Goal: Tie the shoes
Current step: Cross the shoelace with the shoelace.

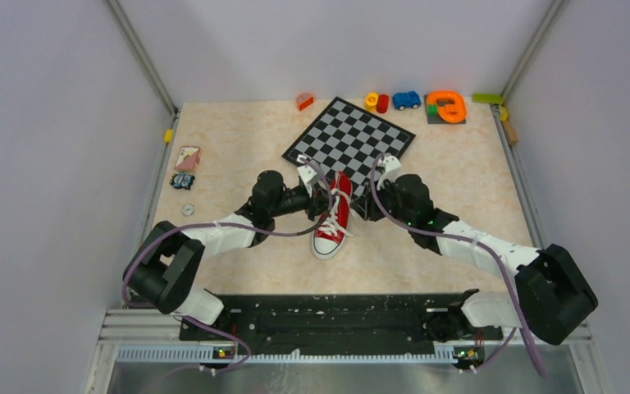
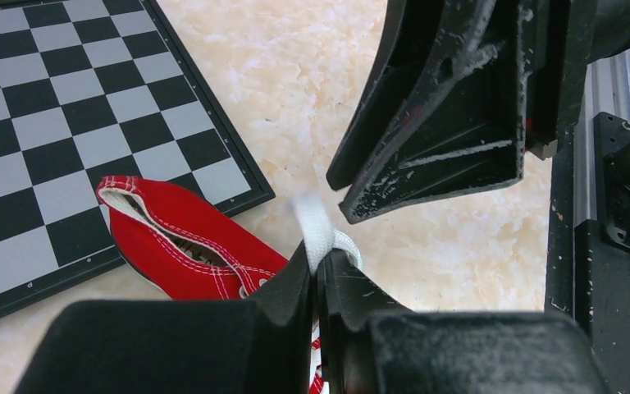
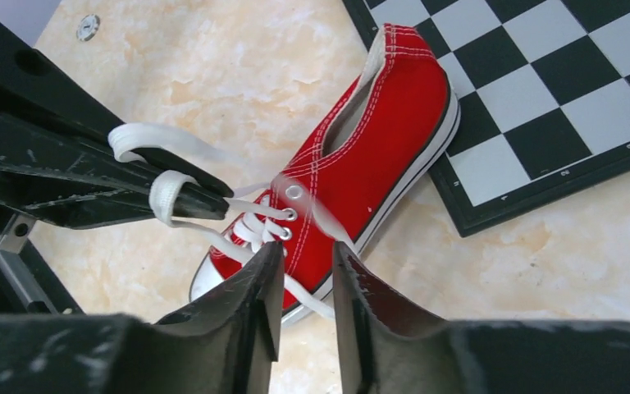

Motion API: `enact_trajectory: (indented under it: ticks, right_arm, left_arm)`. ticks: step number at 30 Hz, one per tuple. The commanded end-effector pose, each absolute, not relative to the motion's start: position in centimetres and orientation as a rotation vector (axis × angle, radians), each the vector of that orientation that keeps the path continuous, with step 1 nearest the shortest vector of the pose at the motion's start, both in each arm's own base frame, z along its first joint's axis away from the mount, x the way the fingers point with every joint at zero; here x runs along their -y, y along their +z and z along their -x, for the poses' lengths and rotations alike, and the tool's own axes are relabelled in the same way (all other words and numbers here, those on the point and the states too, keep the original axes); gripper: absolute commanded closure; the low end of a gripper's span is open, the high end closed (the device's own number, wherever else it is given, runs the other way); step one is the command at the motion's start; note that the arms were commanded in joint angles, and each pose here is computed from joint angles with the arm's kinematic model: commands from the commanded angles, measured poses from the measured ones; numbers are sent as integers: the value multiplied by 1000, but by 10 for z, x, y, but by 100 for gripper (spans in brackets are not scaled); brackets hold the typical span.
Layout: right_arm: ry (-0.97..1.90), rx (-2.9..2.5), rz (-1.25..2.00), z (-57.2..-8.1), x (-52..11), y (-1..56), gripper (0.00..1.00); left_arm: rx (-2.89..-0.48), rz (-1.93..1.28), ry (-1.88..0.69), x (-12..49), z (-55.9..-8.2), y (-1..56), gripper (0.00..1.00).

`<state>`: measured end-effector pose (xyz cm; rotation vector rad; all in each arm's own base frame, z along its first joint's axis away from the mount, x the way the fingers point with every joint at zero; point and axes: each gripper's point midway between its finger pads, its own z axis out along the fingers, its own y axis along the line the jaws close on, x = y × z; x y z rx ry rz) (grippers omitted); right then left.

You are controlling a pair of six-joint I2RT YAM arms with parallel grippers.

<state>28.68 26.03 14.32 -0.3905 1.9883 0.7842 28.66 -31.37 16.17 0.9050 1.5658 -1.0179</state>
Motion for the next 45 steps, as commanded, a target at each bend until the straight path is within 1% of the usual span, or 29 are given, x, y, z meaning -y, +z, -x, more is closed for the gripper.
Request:
enact_trajectory:
  ticks: [1,2,3,5,11,14,18,23,25,28,30,32,34,39,45]
  right_arm:
    - [811,-1978,387,-286,-259,149,65]
    - [841,-1961,410,-279,-260,150,59]
    - [887,-1929,442,-270,-263,153,55]
    - [924,-1879,480,-258,-262,150,51]
    - [946,-1818,614,-246,-273,136,52]
    - [933,-1776,678,-243,-293,135,49]
    - [900,-1783,682,-252,-313,126,48]
    - [871,-1779,609,-270,-318,118,49]
    - [862,-1777,580,-275,-318,118,52]
    - [838,-1788,539,-284,-318,119,64]
    - [853,-1776,529,-284,-320,125,76]
    - [863,-1756,517,-282,-317,133,91]
    - [853,-1745,496,-277,-309,140,99]
    - [802,-1739,416,-259,-271,159,100]
    - [683,-1796,280,-248,-220,168,100]
  left_arm:
    - [-1493,-915,-1012,315,-285,181,92]
    - [-1494,-916,-1013,315,-285,181,92]
    - [-1495,-916,-1014,315,-285,180,92]
    - [-1492,-917,-1013,315,-285,181,92]
    - [-1492,-917,-1015,315,-285,181,92]
    - [-1492,-918,-1018,316,-285,181,92]
    - [-1493,-918,-1016,315,-285,181,92]
    - [-1495,-921,-1020,316,-284,180,92]
    - [-1495,-921,-1021,316,-284,180,92]
    - [-1498,-922,-1025,317,-284,179,92]
    - [-1500,-925,-1027,317,-284,178,92]
    - [-1504,-923,-1024,317,-286,177,92]
    - [-1511,-925,-1021,317,-286,175,92]
    - [-1546,-981,-1009,324,-287,172,92]
    - [-1649,-1172,-829,339,-286,154,93]
